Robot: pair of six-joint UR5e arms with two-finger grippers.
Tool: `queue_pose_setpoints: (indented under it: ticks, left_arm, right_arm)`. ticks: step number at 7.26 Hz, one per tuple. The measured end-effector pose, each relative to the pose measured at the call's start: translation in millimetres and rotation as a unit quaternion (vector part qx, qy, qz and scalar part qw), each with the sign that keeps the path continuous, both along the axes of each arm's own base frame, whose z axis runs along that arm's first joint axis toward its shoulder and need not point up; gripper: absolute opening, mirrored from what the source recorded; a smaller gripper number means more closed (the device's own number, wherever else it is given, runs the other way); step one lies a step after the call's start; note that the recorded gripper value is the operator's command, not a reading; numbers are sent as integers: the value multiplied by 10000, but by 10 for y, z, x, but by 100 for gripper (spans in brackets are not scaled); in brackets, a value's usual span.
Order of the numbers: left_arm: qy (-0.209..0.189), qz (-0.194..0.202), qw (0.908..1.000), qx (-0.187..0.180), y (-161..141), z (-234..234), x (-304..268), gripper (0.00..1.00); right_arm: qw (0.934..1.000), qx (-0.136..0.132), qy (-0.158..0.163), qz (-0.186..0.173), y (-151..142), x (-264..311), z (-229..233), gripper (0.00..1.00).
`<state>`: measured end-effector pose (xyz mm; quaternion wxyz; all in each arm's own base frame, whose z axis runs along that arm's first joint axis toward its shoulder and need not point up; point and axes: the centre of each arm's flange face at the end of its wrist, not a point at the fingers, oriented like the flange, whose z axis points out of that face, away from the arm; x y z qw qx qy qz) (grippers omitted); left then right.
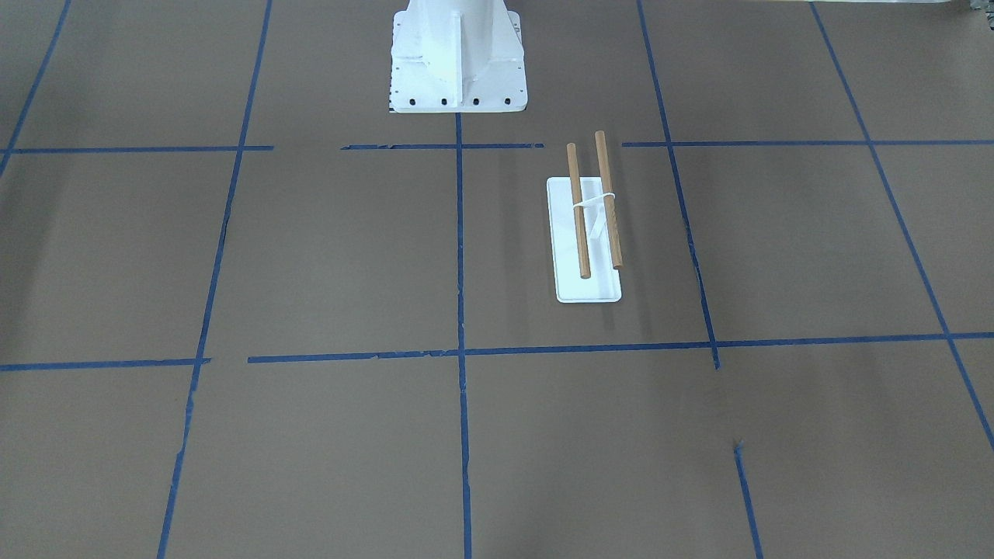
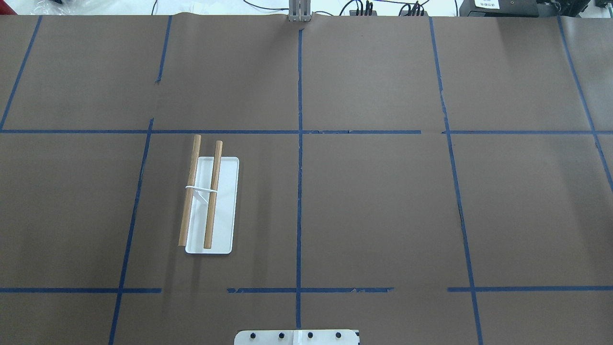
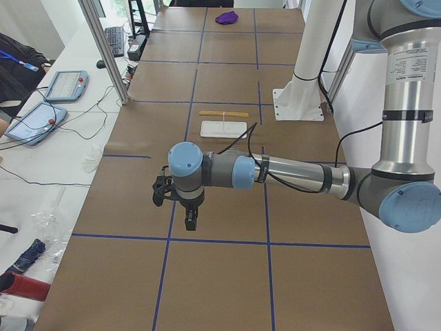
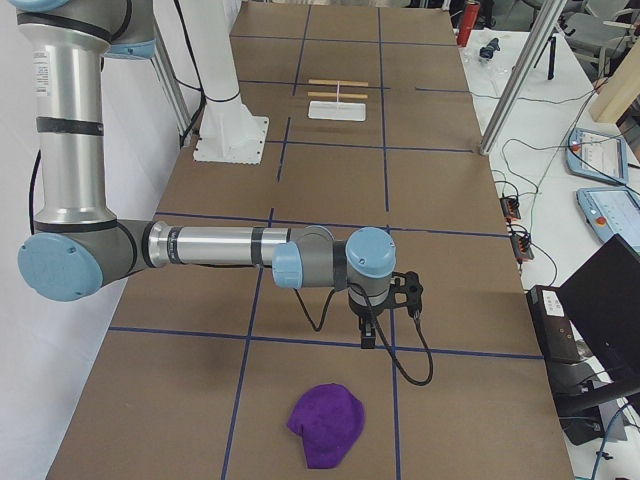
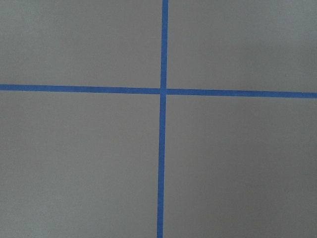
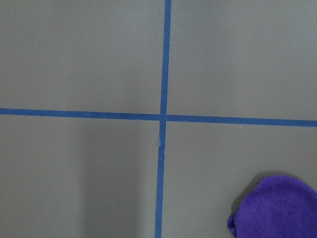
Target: Hang towel on rack
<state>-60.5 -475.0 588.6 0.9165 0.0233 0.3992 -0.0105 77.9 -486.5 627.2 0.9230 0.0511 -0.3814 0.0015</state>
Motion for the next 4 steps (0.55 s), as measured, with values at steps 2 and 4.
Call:
queue_pose_setpoints:
  ticks: [2,4]
  left_arm:
    - [-3,-16,10000,97,44,-101,-15,100]
    - [-1,-22,9999,125,58,-131,-21,100]
  right_arm:
    - [10000,-50,-20,42,22,-18,78,100]
    - [9998,183,-8,-8,284,-44,543,100]
